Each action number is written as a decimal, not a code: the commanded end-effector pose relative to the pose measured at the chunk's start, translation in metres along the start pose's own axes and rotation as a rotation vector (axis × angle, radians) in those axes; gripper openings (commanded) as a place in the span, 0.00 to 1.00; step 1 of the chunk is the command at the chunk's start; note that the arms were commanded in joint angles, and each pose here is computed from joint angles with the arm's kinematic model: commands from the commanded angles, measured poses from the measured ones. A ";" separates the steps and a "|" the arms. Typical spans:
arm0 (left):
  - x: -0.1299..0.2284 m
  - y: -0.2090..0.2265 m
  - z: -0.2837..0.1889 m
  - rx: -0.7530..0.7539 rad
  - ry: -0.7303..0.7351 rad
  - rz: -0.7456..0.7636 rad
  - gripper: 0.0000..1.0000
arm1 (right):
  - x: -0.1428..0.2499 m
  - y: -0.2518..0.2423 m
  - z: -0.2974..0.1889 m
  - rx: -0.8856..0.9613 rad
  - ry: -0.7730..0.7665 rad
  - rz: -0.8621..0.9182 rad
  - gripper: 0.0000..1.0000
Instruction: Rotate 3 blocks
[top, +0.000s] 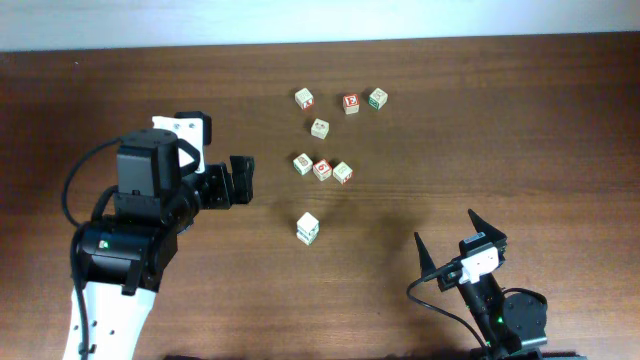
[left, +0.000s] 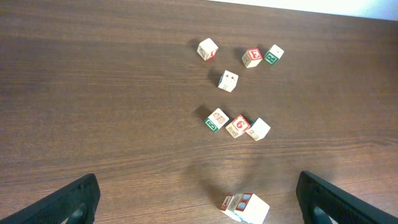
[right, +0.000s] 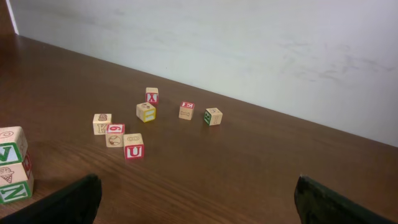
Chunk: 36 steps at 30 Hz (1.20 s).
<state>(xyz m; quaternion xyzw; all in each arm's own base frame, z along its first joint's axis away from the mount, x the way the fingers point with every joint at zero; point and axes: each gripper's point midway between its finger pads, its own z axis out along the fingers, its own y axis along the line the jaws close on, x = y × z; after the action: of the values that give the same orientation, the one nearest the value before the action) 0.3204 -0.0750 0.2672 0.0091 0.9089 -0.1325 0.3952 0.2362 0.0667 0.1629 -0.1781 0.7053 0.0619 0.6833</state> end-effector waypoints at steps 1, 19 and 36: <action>-0.004 0.001 -0.003 -0.005 -0.016 0.017 0.99 | 0.002 0.003 0.000 -0.010 -0.003 -0.007 0.98; 0.017 0.079 -0.035 -0.205 -0.300 -0.064 0.99 | 0.002 0.003 0.000 -0.010 -0.003 -0.007 0.98; 0.111 0.118 -0.010 -0.338 -0.698 0.191 0.99 | 0.002 0.003 0.000 -0.010 -0.003 -0.007 0.98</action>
<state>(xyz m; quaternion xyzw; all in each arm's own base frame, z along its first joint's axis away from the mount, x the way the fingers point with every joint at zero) 0.2529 0.0285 0.1828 -0.0292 0.7281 0.0380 0.6838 0.2360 0.0667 0.1640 -0.1781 0.7036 0.0615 0.6851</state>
